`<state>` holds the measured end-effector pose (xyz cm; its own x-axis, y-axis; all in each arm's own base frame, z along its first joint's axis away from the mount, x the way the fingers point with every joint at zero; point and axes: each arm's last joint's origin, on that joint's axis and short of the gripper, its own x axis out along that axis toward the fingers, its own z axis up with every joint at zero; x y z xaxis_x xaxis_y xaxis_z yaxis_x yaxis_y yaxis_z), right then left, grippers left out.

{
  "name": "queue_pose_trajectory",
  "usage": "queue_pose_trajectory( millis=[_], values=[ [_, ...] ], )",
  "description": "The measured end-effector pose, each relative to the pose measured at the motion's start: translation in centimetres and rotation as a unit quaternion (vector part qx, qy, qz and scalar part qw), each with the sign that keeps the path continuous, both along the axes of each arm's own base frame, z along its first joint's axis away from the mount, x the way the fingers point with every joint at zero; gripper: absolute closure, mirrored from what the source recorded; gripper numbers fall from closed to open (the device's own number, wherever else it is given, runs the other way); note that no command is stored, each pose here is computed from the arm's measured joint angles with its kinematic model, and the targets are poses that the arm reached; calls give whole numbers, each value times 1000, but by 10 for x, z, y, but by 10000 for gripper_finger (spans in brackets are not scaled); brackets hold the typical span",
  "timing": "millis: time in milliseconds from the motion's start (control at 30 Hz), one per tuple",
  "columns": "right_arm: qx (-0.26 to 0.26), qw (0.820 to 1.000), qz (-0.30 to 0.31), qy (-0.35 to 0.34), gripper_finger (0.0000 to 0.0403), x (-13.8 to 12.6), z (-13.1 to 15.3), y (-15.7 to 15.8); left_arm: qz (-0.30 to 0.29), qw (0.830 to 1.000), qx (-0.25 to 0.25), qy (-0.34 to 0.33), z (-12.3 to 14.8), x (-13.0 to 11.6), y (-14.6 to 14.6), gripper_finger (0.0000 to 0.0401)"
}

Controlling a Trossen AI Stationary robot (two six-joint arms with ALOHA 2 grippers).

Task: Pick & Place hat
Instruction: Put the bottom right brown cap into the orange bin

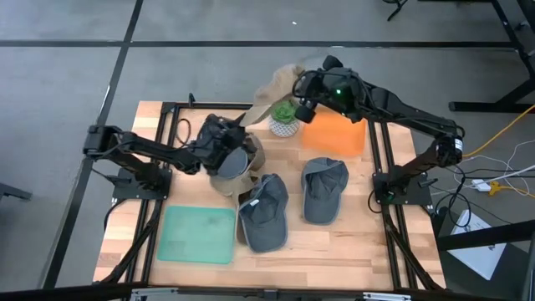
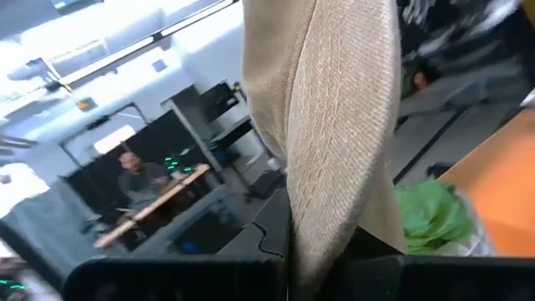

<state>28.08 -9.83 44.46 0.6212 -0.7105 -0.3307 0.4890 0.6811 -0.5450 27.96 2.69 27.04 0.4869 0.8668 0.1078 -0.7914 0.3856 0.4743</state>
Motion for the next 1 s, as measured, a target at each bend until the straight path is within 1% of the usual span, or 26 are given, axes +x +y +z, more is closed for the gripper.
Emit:
queue_pose_trajectory(
  millis=[133,233,300,367,467,567,667,733,833,1000],
  values=[
    [35,999,9,29,170,-6,-7,3,-46,999,-8,-28,-3,-27,1,394],
    [86,995,36,45,166,-8,-14,7,-52,998,-16,-38,-4,-43,3,394],
    [127,989,65,49,167,-8,-19,10,-46,998,-20,-44,-4,-53,4,394],
    [169,978,109,47,171,-5,-24,15,-42,998,-20,-50,-2,-60,4,394],
    [211,961,174,53,178,-1,-29,23,-42,999,-13,-32,0,-65,4,394],
    [209,956,197,58,185,0,-29,30,-49,998,-1,33,-5,-67,1,394],
    [193,961,186,75,192,-6,-28,31,-93,992,4,90,-9,-70,-3,394],
    [185,962,182,83,196,-11,-26,31,-134,986,-3,99,-9,-74,-5,394],
    [186,962,177,97,202,-16,-27,28,-189,977,-18,93,-7,-82,-6,394],
    [193,958,182,107,207,-17,-36,23,-294,950,-44,96,-5,-93,-4,394]
  ],
)
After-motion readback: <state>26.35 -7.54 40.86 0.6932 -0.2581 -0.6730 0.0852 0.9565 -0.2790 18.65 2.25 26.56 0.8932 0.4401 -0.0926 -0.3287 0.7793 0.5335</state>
